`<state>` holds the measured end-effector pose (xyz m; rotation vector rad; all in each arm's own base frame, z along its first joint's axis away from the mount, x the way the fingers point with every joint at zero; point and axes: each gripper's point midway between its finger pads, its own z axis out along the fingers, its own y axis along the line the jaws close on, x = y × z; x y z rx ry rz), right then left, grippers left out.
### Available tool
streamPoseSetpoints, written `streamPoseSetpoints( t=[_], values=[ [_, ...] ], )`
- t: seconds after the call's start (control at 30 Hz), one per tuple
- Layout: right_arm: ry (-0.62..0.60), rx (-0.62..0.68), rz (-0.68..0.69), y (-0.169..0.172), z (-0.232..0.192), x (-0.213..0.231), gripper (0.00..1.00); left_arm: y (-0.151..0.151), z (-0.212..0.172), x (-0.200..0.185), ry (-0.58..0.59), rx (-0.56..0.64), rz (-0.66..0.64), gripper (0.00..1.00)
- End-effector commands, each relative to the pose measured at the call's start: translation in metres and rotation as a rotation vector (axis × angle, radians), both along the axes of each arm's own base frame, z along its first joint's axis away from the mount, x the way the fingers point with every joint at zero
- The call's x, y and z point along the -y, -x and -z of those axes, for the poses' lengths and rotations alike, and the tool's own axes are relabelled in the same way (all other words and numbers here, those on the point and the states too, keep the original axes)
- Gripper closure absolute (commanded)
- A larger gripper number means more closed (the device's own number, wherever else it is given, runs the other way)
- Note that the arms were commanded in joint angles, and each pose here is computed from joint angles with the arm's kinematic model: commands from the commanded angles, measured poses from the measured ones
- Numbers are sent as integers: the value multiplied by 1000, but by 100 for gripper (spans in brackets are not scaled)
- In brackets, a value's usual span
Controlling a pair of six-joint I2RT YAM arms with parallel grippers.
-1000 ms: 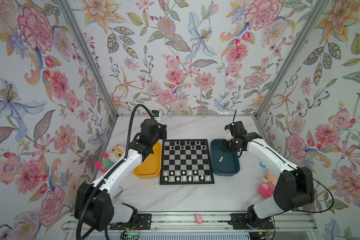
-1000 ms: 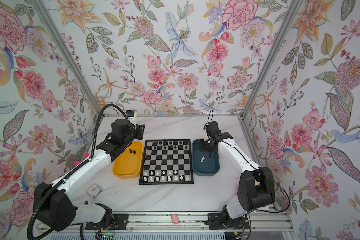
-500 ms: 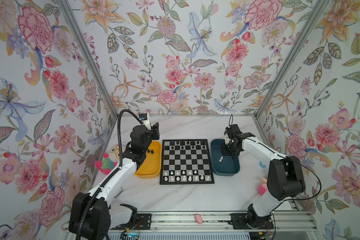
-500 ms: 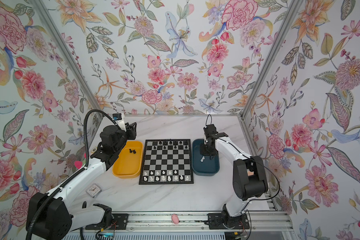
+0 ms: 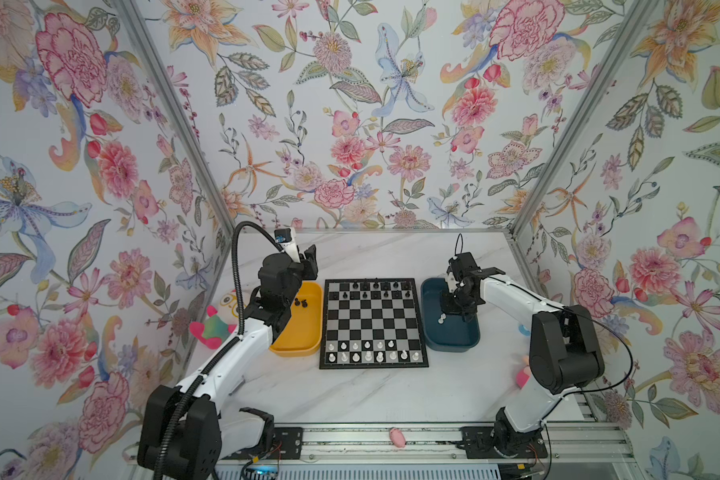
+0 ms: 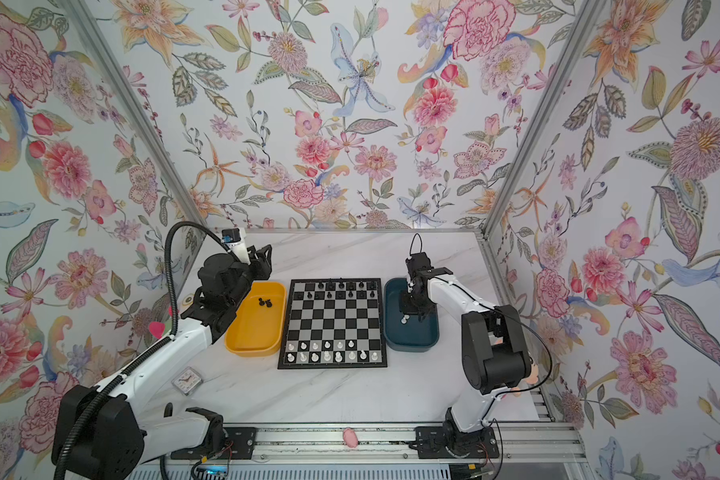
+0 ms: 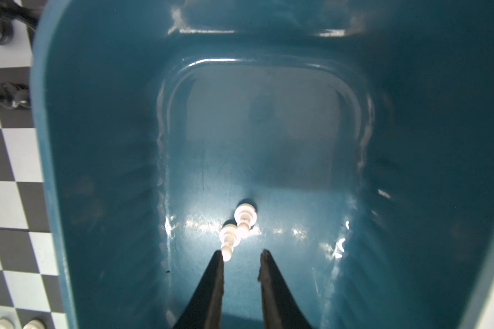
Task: Set up the chess pieces on the board
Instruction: 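Lower the right gripper onto a white pawn in the teal tray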
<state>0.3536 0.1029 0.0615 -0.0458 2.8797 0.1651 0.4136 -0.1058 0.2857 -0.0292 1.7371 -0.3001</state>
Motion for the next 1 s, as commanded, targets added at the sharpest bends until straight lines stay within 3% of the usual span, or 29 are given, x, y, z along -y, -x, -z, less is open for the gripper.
streamPoseSetpoints(
  t=[0.0, 0.97],
  values=[
    [5, -38, 15, 5, 14, 3, 74, 3, -6, -3, 16, 24, 7, 48],
    [-4, -64, 12, -2, 32, -1, 79, -1, -1, 1, 24, 10, 24, 48]
  ],
)
